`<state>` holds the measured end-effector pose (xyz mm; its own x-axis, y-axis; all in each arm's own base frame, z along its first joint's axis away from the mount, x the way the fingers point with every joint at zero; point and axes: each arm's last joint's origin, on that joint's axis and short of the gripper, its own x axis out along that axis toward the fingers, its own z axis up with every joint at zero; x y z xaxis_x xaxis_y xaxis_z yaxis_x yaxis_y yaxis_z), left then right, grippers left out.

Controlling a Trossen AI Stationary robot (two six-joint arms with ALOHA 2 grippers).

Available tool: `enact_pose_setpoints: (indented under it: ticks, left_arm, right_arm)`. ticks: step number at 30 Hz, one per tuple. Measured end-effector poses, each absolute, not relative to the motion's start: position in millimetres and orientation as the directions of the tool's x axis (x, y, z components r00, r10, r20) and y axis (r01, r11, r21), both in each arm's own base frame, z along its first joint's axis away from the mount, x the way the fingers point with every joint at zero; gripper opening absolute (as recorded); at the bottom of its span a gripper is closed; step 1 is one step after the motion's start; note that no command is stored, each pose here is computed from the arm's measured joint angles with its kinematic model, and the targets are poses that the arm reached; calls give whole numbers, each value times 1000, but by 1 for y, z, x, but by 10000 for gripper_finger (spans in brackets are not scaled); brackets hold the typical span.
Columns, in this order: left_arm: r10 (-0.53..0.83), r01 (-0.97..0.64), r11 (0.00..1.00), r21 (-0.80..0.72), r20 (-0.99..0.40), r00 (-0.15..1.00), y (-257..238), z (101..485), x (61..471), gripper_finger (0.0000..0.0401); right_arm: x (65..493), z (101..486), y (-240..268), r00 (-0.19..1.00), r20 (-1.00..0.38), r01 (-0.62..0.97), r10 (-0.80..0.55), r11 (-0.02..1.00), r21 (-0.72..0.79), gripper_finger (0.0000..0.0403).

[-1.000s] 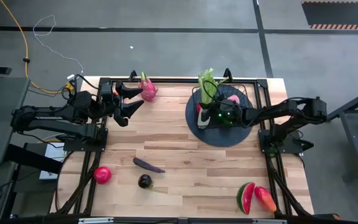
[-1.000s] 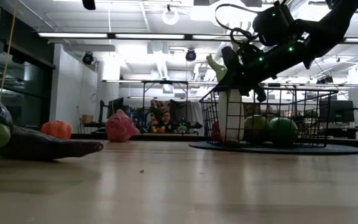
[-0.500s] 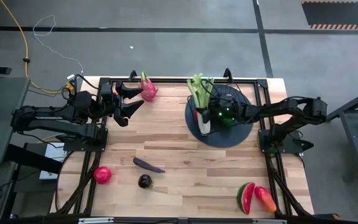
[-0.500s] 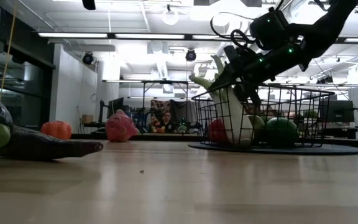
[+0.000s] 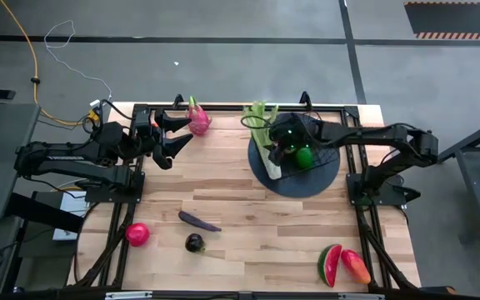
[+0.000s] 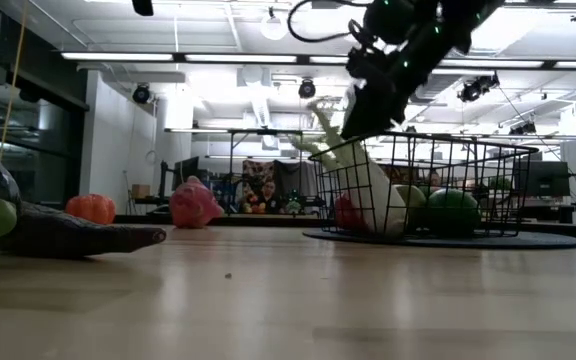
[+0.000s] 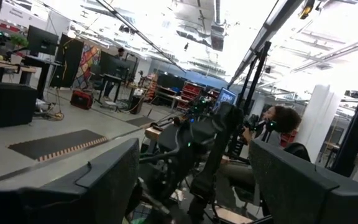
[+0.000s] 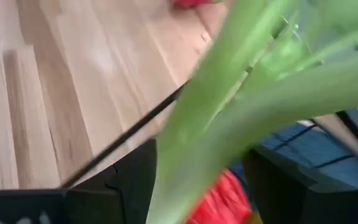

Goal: Build produce basket
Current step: Put the celery into the wire basket, then put the apple into the wire basket

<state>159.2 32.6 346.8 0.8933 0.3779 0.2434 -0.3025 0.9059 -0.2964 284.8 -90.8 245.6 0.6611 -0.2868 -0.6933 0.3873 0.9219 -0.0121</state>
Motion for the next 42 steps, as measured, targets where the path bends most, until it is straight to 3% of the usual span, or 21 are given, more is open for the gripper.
enact_pose_setpoints:
  ticks: [8, 13, 17, 21, 25, 29, 31, 42]
  left_arm:
    - [378, -303, 906, -296, 243, 893, 33, 347, 159, 293]
    - [378, -303, 906, -296, 243, 893, 33, 347, 159, 293]
    - [378, -304, 906, -295, 240, 894, 33, 346, 159, 293]
    - [379, -308, 905, -293, 226, 898, 33, 345, 160, 293]
    - [379, -314, 904, -290, 206, 902, 33, 343, 160, 293]
    - [379, -312, 903, -297, 207, 902, 33, 343, 160, 293]
    - [379, -311, 903, -297, 207, 902, 33, 343, 160, 293]
    - [379, -311, 903, -297, 207, 902, 33, 343, 160, 293]
  right_arm:
    - [270, 283, -90, 497, -828, 266, -260, 954, -140, 208]
    - [231, 291, -85, 422, -871, 316, -251, 941, -118, 200]
    - [189, 294, -71, 471, -839, 413, -273, 908, -63, 192]
    - [152, 290, -54, 643, -700, 516, -311, 851, 96, 184]
    - [134, 283, -41, 860, -395, 458, -323, 829, 321, 181]
    - [128, 275, -36, 936, -92, 344, -339, 836, 428, 181]
    - [127, 271, -34, 943, -6, 301, -332, 847, 438, 181]
    - [130, 266, -35, 944, -1, 298, -330, 852, 431, 181]
